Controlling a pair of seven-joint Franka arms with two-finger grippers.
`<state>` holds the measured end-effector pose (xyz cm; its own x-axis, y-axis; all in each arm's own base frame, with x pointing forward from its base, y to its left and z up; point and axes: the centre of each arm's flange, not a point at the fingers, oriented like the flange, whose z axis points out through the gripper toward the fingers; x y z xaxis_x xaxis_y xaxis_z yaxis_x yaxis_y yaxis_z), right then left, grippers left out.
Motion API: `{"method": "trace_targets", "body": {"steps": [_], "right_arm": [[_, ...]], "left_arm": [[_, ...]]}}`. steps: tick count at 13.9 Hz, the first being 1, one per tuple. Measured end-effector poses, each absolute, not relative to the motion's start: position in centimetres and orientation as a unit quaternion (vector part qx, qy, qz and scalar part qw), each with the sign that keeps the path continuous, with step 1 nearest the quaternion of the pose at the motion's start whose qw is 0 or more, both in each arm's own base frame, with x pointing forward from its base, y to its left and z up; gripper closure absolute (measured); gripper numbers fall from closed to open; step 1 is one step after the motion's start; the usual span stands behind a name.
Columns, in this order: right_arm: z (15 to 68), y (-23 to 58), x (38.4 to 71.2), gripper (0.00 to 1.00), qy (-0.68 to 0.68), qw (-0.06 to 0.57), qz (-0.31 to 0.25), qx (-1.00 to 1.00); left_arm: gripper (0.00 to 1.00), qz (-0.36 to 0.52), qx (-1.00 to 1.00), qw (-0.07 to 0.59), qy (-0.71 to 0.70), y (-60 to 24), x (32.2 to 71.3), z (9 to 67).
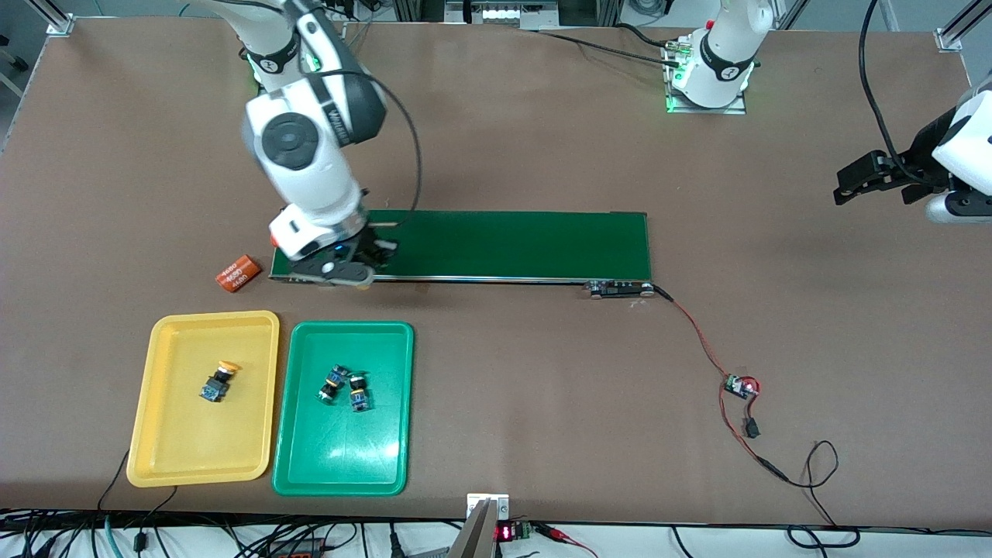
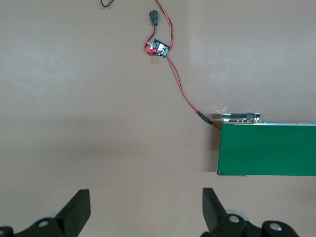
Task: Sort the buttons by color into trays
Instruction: 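Lift and carry the yellow-capped button with the right gripper to the yellow tray, then open the right gripper to drop the button into the yellow tray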
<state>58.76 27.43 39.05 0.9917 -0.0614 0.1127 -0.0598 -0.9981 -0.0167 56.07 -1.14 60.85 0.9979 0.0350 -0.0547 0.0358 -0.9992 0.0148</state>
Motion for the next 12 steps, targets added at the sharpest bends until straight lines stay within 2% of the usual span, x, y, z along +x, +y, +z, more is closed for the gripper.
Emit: {"method": "trace_targets", "body": {"steps": [4,7,12], "right_arm": [[38.1,17.3,65.6,0.59,-0.035,-0.006,-0.068,-0.997],[35.4,13.6,69.6,0.59,-0.059,-0.012,-0.08,-0.995],[29.9,11.5,72.2,0.59,-0.095,-0.017,-0.103,-0.99]], "left_arm": [[0.0,-0.028,0.999,0.008,0.018,-1.1,56.1,60.8],[0.0,-0.028,0.999,0.008,0.019,-1.1,56.1,60.8],[0.0,-0.028,0.999,0.008,0.019,-1.0,56.1,60.8]]}}
